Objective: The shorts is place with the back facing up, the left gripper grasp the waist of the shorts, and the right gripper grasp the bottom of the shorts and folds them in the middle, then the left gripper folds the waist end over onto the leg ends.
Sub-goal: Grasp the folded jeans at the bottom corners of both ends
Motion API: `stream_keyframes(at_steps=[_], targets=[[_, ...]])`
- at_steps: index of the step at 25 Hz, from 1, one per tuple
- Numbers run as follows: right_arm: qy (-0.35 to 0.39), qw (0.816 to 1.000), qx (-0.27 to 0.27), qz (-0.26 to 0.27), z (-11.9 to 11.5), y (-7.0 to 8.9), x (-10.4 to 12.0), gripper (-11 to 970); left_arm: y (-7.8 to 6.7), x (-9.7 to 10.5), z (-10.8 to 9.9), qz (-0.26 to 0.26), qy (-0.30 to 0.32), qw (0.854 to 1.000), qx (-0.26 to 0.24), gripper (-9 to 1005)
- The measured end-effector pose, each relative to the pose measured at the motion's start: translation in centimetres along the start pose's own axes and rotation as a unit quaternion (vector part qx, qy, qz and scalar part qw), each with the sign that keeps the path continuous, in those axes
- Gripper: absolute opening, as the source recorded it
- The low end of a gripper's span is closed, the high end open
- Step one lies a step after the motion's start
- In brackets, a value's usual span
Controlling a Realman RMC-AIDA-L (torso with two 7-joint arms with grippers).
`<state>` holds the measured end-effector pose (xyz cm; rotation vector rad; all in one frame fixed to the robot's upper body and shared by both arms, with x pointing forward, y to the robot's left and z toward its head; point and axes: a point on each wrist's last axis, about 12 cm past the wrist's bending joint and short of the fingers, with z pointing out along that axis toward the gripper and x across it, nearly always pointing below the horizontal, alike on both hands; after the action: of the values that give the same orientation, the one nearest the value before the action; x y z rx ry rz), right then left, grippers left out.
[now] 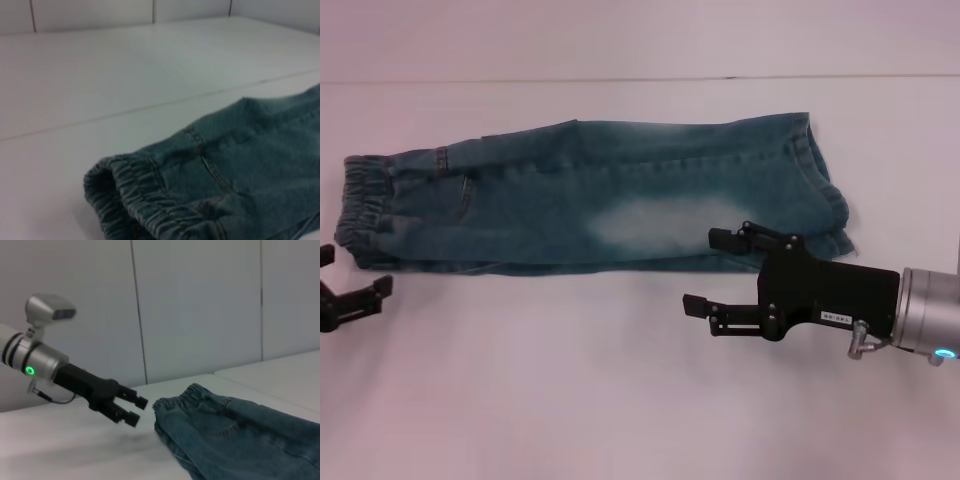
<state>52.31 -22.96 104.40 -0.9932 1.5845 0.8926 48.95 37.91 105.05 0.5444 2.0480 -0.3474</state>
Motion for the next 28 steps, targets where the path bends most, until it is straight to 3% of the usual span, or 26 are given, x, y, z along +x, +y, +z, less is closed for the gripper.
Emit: stream_keyframes(at_steps=[4, 10, 21, 28], targets=[[-0.001, 1.000, -0.002, 0.007, 0.0, 0.3, 0.3, 947, 0.2, 0.3, 1.5, 0.015, 0.030, 0.999, -0.023, 938], [0.000, 1.000, -0.003, 0.010, 0.0, 0.4, 0.4, 946, 0.7, 0.1, 2.1, 0.017, 0.035, 0.998, -0.048, 937], [0.004, 1.000, 0.002, 0.013, 0.2, 0.2, 0.4, 947, 0.0, -0.8, 2.8, 0.026, 0.008, 0.999, -0.017, 895], [0.003, 1.000, -0.001, 0.021, 0.2, 0.3, 0.4, 946, -0.5, -0.5, 4.4, 0.040, 0.013, 0.999, -0.018, 866]])
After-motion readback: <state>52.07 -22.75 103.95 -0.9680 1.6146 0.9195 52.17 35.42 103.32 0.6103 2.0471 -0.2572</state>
